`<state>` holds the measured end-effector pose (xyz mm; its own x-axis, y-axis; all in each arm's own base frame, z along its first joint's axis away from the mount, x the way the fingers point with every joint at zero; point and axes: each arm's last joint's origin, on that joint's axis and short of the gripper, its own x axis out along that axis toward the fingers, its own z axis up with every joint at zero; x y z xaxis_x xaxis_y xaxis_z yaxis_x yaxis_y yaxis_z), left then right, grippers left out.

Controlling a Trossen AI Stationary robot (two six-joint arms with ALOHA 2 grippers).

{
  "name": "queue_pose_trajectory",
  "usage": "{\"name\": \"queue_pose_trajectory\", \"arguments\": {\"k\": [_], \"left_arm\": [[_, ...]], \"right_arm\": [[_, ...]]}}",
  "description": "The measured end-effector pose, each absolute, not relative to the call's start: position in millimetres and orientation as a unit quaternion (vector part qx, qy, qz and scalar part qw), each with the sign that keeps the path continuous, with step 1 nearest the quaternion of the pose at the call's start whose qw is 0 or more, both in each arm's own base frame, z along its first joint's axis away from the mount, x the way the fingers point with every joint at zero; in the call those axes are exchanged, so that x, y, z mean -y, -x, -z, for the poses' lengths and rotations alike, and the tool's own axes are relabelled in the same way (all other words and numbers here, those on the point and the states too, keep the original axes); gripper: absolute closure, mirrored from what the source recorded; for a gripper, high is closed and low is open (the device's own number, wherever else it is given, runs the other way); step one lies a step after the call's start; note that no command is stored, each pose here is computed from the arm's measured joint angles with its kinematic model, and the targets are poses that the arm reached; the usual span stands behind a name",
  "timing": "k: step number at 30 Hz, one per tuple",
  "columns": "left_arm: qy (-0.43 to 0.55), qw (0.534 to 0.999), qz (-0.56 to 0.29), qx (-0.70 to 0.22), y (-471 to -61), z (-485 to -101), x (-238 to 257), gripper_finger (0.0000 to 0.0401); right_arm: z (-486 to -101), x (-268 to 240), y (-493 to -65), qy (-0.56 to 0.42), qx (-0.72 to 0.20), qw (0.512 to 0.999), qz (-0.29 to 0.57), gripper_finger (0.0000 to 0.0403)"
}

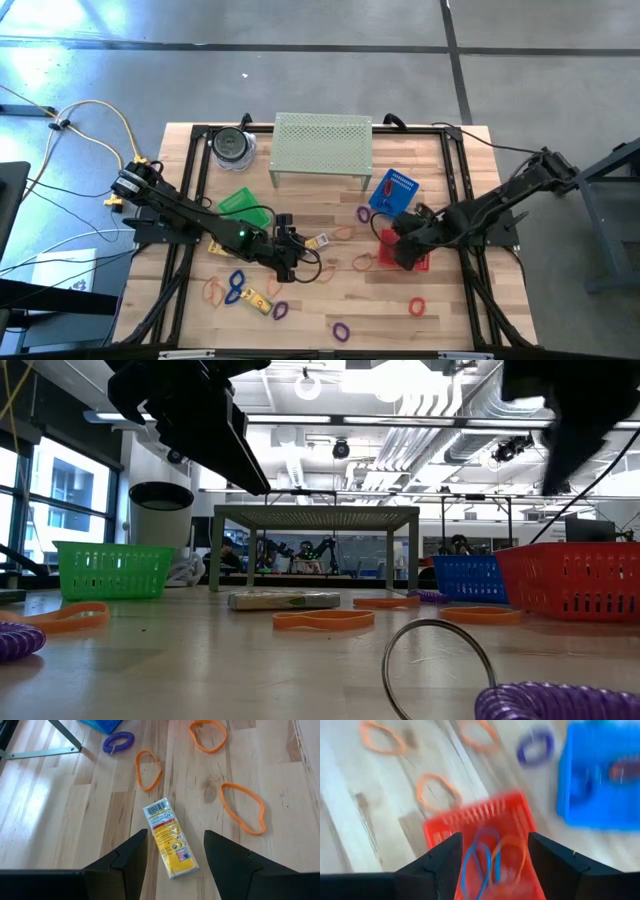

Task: Pick & Place Office Desk Supplies
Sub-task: Put the blue spring keychain into the blue basket

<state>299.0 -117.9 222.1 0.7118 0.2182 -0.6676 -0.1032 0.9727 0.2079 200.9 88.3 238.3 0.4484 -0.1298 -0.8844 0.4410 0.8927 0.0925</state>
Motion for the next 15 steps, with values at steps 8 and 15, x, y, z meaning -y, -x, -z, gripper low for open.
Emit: {"name": "queue_pose_trajectory", "arguments": {"k": [8,15], "left_arm": [[-0.055,0.920,-0.090,-0.376,-297,-221,119,0.0217],[-0.049,0.923,-0.089,-0.372,-296,-224,119,0.0217]], "right_arm": [[-247,-92,-226,0.012,-0.417,0.907,0.062,0.0188],[-247,-69,-249,0.015,-0.390,0.919,0.045,0.0188]]}}
